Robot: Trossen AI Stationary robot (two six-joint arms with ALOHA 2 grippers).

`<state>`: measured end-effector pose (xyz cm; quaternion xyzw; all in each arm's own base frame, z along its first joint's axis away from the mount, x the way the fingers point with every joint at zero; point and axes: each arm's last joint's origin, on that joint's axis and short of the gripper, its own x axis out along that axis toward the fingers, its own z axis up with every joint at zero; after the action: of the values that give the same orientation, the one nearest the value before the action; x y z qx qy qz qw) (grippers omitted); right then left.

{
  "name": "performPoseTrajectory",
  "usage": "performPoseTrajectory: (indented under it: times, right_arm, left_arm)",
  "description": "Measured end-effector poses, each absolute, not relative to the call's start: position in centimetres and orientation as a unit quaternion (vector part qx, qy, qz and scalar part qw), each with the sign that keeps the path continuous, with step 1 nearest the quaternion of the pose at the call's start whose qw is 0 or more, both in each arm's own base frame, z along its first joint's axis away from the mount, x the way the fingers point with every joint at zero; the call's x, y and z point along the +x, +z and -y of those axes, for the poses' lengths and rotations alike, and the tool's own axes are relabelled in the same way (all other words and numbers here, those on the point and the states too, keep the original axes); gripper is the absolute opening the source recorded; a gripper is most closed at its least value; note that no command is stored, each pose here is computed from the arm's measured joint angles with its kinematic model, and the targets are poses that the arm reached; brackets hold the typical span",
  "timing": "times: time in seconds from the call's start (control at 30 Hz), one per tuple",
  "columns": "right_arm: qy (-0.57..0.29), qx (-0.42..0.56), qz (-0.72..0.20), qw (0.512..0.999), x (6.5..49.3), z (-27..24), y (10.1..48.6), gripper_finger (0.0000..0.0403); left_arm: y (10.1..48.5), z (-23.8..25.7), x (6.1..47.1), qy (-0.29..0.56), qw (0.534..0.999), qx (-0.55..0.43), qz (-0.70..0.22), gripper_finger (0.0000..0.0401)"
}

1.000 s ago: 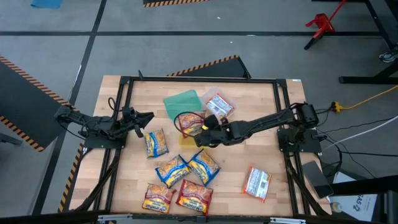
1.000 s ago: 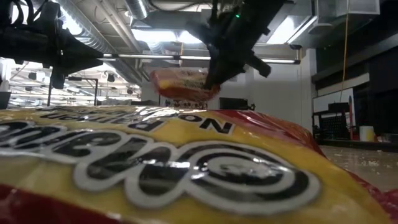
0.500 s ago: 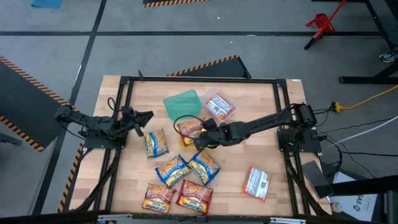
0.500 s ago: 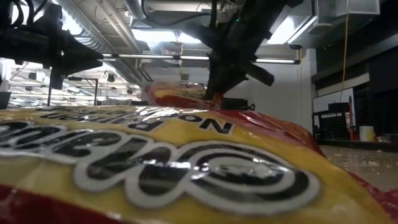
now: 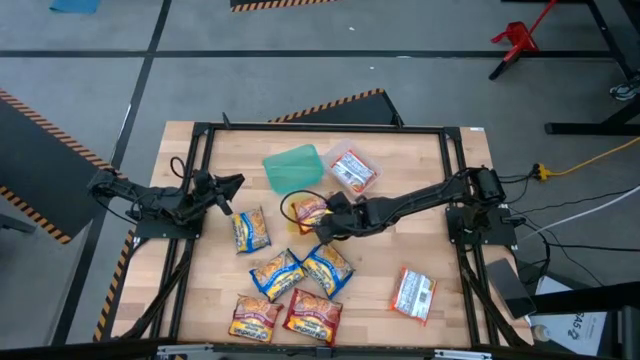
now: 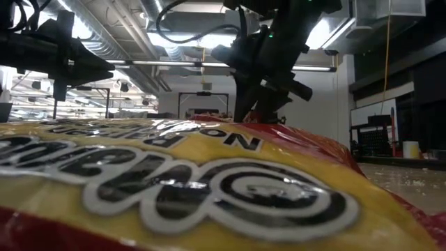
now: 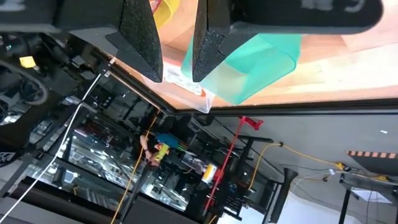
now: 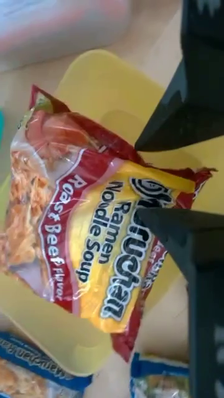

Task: Sort Maruchan noodles
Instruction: Put the right red noodle pack into the yellow bin, then put the orange noodle pack into the white bin

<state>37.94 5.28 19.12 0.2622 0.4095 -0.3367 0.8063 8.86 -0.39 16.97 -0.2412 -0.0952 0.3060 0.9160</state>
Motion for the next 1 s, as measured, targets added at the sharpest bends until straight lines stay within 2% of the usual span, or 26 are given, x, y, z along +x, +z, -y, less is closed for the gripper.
performPoseTrajectory:
  times: [0.13,0.3,0.4,0.5,0.7,0.87,1.0]
  right_arm:
    - [-0.309,0.227,-0.412,0.827,37.7,-5.2,20.8,0.0165]
    - [-0.252,0.162,-0.414,0.860,37.5,-5.3,24.1,0.0166]
    - [-0.224,0.128,-0.427,0.867,37.0,-5.2,26.3,0.0167]
    - [-0.207,0.106,-0.464,0.855,36.1,-5.2,27.3,0.0171]
    - [-0.175,0.102,-0.538,0.818,34.0,-5.5,28.0,0.0184]
    - [-0.166,0.076,-0.611,0.770,31.8,-6.7,27.8,0.0188]
    - [-0.192,0.105,-0.633,0.742,30.0,-8.9,28.1,0.0189]
  left_arm:
    - [17.0,0.4,8.8,0.310,0.914,-0.242,0.097,0.0082]
    - [17.0,0.4,8.8,0.305,0.914,-0.248,0.100,0.0082]
    - [17.6,0.5,8.8,0.275,0.922,-0.255,0.099,0.0082]
    - [19.1,0.6,8.6,0.235,0.926,-0.273,0.111,0.0082]
    - [24.6,0.5,7.1,0.125,0.942,-0.279,0.142,0.0082]
    - [28.2,0.2,5.7,0.122,0.955,-0.252,0.103,0.0082]
    - [31.1,0.0,5.0,0.114,0.954,-0.265,0.088,0.0082]
